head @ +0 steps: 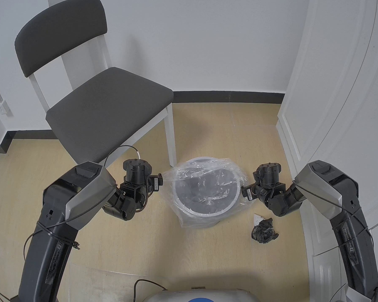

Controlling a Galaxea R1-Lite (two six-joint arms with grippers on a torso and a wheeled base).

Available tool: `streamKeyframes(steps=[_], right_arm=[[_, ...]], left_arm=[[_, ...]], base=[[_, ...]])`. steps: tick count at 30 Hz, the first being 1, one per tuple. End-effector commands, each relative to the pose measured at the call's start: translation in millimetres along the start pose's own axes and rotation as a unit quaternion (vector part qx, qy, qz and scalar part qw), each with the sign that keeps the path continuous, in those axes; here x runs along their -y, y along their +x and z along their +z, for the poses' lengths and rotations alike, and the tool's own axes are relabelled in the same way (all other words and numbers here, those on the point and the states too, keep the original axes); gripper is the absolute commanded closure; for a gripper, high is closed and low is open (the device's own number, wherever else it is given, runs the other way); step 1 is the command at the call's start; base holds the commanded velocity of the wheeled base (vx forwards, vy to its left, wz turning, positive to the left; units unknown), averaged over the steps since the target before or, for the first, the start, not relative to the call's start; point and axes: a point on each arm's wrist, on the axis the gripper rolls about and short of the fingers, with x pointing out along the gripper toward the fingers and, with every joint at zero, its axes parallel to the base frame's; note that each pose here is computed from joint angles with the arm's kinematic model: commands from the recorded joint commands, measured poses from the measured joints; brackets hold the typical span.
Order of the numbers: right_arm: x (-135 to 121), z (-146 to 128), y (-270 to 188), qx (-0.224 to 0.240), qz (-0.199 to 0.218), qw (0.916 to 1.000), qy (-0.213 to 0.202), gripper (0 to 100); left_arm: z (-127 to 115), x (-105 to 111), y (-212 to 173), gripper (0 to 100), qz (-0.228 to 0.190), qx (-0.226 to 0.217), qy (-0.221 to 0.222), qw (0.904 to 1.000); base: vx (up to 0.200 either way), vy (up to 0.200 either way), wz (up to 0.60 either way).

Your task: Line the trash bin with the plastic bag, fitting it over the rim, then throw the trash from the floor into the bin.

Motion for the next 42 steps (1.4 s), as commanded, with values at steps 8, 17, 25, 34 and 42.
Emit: streamKeyframes(steps=[8, 17, 25, 34, 42], right_arm=[[11.9, -0.5, 0.4, 0.000, -0.011, 0.9999, 0.010, 0], [25.4, 22.5, -51.7, 0.011, 0.009, 0.9997, 0.019, 0], [32.1, 18.8, -77.3, 0.033, 0.035, 0.9986, 0.023, 0], [17.5, 42.7, -89.9, 0.063, 0.053, 0.9964, 0.021, 0], [-11.6, 49.5, -72.4, 0.062, 0.075, 0.9952, 0.007, 0]], left_arm=[[-4.5, -0.7, 3.9, 0, 0.009, 0.002, -0.002, 1.0000], [6.9, -1.4, -19.3, 0, -0.013, -0.007, 0.002, 0.9999], [11.3, -5.3, -44.6, 0, -0.083, -0.009, 0.005, 0.9965], [12.6, -4.4, -40.0, 0, -0.082, -0.003, 0.002, 0.9966], [7.1, -3.7, -40.8, 0, -0.084, -0.011, 0.006, 0.9964]], base=[[0.000, 0.000, 0.00], [0.000, 0.000, 0.00], [0.000, 0.000, 0.00], [0.000, 0.000, 0.00], [0.000, 0.000, 0.00]])
